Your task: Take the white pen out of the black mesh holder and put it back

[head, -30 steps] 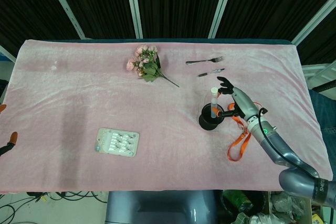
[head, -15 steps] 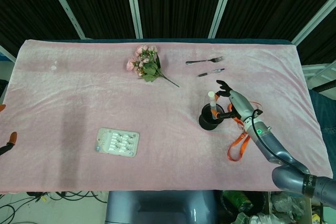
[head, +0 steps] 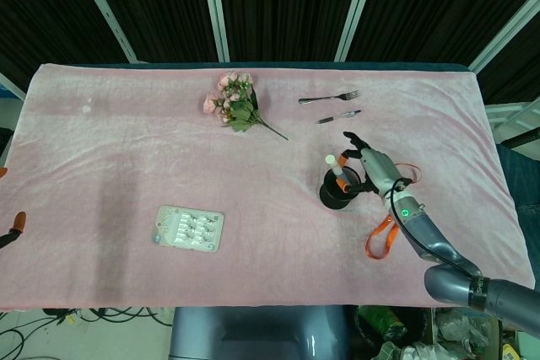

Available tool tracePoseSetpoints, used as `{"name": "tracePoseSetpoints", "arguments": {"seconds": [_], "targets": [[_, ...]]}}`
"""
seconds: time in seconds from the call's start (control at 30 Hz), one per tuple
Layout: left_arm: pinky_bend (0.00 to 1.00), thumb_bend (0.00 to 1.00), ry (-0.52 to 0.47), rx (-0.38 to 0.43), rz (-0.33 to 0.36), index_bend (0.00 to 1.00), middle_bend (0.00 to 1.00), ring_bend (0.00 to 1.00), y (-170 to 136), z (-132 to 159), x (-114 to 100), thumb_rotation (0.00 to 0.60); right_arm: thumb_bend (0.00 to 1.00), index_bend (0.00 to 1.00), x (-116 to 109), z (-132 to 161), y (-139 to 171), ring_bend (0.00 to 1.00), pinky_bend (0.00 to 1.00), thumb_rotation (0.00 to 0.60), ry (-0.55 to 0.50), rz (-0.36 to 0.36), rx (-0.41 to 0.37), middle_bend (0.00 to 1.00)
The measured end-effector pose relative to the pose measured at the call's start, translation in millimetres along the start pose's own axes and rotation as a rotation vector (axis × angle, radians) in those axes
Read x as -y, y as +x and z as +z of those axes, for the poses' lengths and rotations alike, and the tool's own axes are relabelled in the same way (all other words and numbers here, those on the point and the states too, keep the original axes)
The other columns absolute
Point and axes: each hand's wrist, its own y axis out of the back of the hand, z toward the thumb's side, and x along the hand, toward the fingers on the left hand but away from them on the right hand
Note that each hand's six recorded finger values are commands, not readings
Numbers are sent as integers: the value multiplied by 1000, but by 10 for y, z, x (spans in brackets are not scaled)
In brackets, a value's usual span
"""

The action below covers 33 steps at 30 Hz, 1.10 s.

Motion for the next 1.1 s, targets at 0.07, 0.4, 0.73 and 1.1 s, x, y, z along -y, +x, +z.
{"name": "tracePoseSetpoints", "arguments": {"seconds": [0.07,0.4,0.73,1.1], "targets": [[37,353,-1,0,0,152,105,0,1,-1,-1,600,325,653,15,-27,-9,85,189,600,0,0,10,34],[37,354,-3,-6,0,152,105,0,-1,-8,-4,600,324,646,137,-97,-39,85,189,600,12,35,35,26],[38,353,-3,-11,2,142,105,0,0,-11,-3,600,324,522,188,-155,-38,81,189,600,17,65,55,17],[42,354,-1,-10,4,133,105,0,-3,-8,-5,600,325,419,200,-188,-20,64,189,600,9,89,69,8]]}}
